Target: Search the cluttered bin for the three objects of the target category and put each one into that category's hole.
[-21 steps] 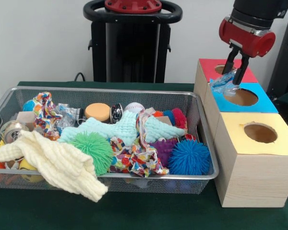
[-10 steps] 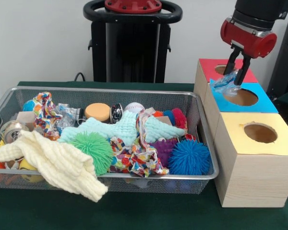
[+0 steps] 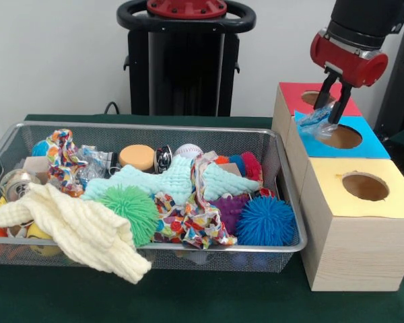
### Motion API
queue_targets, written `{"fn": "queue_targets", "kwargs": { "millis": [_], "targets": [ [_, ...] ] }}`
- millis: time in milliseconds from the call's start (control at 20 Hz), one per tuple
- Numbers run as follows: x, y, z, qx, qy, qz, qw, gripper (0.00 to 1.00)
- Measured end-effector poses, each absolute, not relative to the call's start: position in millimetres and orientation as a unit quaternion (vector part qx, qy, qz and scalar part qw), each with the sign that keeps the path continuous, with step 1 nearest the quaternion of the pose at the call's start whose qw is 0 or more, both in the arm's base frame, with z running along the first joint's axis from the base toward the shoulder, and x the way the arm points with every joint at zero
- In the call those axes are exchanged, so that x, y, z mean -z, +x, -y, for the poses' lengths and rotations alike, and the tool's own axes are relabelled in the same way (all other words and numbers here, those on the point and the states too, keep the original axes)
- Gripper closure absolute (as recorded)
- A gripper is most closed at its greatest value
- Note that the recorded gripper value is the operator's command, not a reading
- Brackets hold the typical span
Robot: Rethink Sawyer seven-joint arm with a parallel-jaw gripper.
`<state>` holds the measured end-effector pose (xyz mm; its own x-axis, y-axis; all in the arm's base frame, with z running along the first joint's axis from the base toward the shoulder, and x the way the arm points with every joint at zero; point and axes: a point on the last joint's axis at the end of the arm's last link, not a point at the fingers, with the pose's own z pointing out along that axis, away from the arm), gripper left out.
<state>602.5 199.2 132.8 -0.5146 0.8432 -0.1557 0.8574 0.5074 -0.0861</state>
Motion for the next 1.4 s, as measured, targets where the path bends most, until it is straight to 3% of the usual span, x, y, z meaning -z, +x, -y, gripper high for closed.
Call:
{"fn": "queue_targets", "kwargs": {
  "millis": [1400],
  "targets": [
    [-121,608,-239,0.071,0.466,-0.88,0.053,1.0]
  ]
}}
